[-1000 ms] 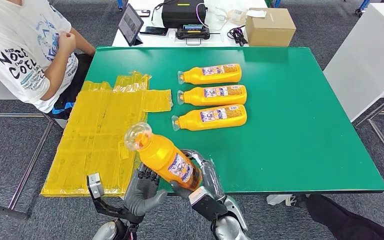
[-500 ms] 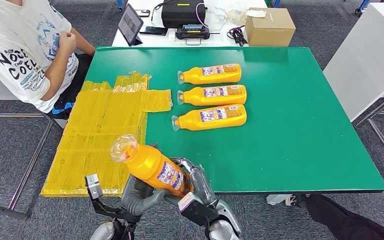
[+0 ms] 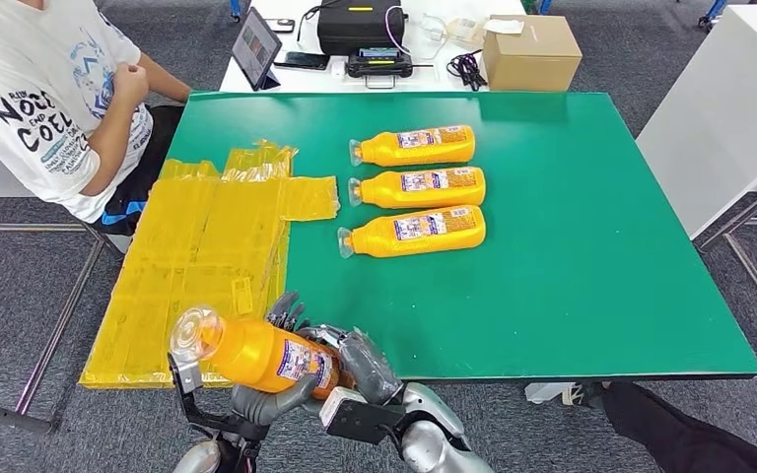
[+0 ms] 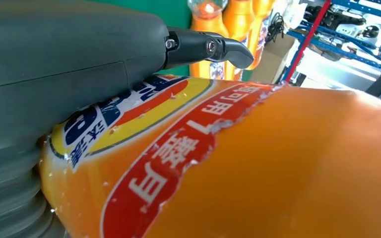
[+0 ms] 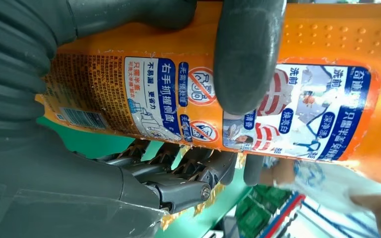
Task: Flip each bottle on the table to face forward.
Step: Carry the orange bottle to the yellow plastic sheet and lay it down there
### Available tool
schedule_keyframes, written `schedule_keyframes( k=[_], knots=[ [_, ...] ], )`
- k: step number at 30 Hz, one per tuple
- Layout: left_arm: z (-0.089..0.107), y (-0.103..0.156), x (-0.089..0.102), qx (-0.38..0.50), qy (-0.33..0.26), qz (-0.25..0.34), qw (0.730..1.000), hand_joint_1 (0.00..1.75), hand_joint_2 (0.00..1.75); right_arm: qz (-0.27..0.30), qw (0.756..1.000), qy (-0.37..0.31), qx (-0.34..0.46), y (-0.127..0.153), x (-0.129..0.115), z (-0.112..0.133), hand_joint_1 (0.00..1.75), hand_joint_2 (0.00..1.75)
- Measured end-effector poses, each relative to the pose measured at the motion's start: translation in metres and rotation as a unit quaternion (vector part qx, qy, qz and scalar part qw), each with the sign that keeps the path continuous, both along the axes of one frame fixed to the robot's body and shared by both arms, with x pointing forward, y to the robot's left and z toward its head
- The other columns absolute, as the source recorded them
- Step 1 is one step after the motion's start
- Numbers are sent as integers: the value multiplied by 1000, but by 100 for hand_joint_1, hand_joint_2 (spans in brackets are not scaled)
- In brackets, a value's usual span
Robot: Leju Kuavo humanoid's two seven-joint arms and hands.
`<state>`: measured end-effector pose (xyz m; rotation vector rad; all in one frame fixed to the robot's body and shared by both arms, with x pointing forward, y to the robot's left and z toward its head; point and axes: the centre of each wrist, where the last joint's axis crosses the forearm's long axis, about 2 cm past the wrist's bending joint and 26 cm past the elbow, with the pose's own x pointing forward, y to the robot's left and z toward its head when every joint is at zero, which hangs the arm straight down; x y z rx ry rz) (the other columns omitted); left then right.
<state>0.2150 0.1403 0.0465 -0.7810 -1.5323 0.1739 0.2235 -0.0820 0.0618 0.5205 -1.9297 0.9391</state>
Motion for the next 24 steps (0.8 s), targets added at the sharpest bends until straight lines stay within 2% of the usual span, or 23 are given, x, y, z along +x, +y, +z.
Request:
schedule_keyframes(
  k=[2, 3, 4, 10, 11, 12, 13, 14, 15, 16, 17, 21, 24],
  knots=[
    [-2, 1, -1, 1, 3, 0, 1000, 130, 175, 6, 1000, 2, -6, 0, 2, -1, 175, 175],
    [-3, 1, -2, 1, 4, 0, 1000, 164, 175, 9, 1000, 3, -8, 0, 2, -2, 175, 175],
    [-4, 2, -2, 0, 5, 0, 1000, 175, 175, 12, 1000, 3, -10, 0, 3, -2, 175, 175],
    [-7, 5, -5, -22, 10, 12, 1000, 175, 175, 30, 999, 4, -21, 2, 7, -2, 172, 175],
    [-7, 5, -5, -26, 12, 15, 999, 175, 175, 32, 999, 5, -22, 2, 8, -2, 166, 175],
    [-7, 5, -5, -30, 13, 19, 999, 175, 175, 34, 999, 5, -24, 2, 8, -2, 138, 175],
    [-7, 5, -6, -34, 15, 22, 999, 175, 175, 36, 999, 5, -25, 2, 9, -2, 121, 175],
    [-8, 5, -6, -37, 16, 25, 999, 175, 175, 37, 999, 5, -27, 2, 9, -2, 114, 175],
    [-8, 5, -7, -40, 17, 27, 999, 175, 175, 39, 999, 4, -28, 2, 10, -2, 111, 175],
    [-7, 5, -7, -42, 18, 29, 999, 175, 175, 39, 999, 4, -30, 2, 10, -2, 128, 175],
    [-7, 5, -7, -43, 18, 30, 998, 175, 175, 40, 999, 4, -31, 2, 10, -2, 133, 175],
    [-7, 6, -7, -44, 18, 35, 998, 175, 175, 45, 998, 3, -41, 3, 12, -1, 4, 175],
    [-5, 6, -5, -40, 15, 44, 998, 175, 175, 46, 998, 7, -48, 3, 9, -3, 0, 175]
  ],
)
